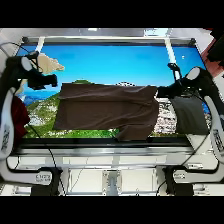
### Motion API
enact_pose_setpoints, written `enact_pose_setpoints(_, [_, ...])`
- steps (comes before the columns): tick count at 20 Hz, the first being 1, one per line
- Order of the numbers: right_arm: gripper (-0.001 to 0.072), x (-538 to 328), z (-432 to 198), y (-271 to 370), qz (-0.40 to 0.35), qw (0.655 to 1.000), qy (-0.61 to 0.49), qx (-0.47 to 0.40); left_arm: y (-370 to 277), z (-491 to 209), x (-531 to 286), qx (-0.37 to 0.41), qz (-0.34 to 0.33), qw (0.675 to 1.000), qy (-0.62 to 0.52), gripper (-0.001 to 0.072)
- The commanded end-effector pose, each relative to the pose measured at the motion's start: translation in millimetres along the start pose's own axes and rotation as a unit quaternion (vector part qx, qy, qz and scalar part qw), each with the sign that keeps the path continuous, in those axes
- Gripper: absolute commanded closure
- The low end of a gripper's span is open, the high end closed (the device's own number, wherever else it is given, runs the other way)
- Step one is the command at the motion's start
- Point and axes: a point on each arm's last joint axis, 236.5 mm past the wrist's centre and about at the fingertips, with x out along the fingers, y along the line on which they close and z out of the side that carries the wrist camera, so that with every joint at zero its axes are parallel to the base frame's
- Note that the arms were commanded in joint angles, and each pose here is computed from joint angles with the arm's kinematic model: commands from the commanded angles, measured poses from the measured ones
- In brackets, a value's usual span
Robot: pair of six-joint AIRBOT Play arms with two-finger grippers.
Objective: Fold the shirts.
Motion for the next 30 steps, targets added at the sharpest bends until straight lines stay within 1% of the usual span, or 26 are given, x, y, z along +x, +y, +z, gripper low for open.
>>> enact_pose_setpoints(1, [0.0324, -4, -79, 0, -0.002, 0.997, 0.061, 0.047, 37, -54, -31, 0.02, 0.058, 0.998, 0.0, 0.0058])
enact_pose_setpoints(4, [0.032, 32, -158, 45, 0.108, 0.978, 0.121, 0.131, 49, -143, -7, -0.029, 0.058, 0.997, 0.044, 0.0058])
enact_pose_setpoints(6, [0.032, 42, -185, 81, 0.181, 0.956, 0.154, 0.173, 45, -174, -4, -0.054, 0.05, 0.995, 0.068, 0.0058])
enact_pose_setpoints(7, [0.032, 48, -192, 93, 0.202, 0.95, 0.157, 0.178, 36, -182, -4, -0.063, 0.033, 0.995, 0.076, 0.0058])
enact_pose_setpoints(9, [0.032, 63, -202, 98, 0.199, 0.949, 0.156, 0.187, 20, -181, -6, -0.072, -0.002, 0.995, 0.074, 0.0058])
enact_pose_setpoints(12, [0.032, 79, -214, 100, 0.185, 0.953, 0.156, 0.183, 6, -182, -7, -0.072, -0.03, 0.994, 0.077, 0.0058])
enact_pose_setpoints(20, [0.032, 93, -184, 84, 0.155, 0.965, 0.083, 0.195, 4, -181, -7, -0.067, -0.035, 0.994, 0.076, 0.0058])
enact_pose_setpoints(23, [0.0322, 93, -181, 85, 0.157, 0.964, 0.078, 0.198, 4, -181, -7, -0.067, -0.035, 0.994, 0.076, 0.0058])
enact_pose_setpoints(25, [0.0336, 92, -181, 88, 0.164, 0.962, 0.081, 0.202, 4, -181, -7, -0.067, -0.035, 0.994, 0.076, 0.0058])
enact_pose_setpoints(26, [0.0437, 92, -182, 89, 0.165, 0.962, 0.082, 0.2, 4, -181, -7, -0.067, -0.035, 0.994, 0.076, 0.0058])
enact_pose_setpoints(27, [0.0627, 92, -183, 89, 0.165, 0.963, 0.084, 0.198, 4, -181, -7, -0.068, -0.035, 0.994, 0.076, 0.0058])
enact_pose_setpoints(28, [0.0651, 92, -183, 89, 0.166, 0.963, 0.083, 0.194, 4, -181, -7, -0.068, -0.035, 0.994, 0.076, 0.0058])
enact_pose_setpoints(29, [0.0651, 92, -183, 89, 0.167, 0.964, 0.084, 0.191, 4, -181, -7, -0.069, -0.035, 0.994, 0.076, 0.0058])
enact_pose_setpoints(30, [0.061, 90, -187, 92, 0.171, 0.964, 0.091, 0.185, 4, -181, -7, -0.07, -0.035, 0.994, 0.076, 0.0058])
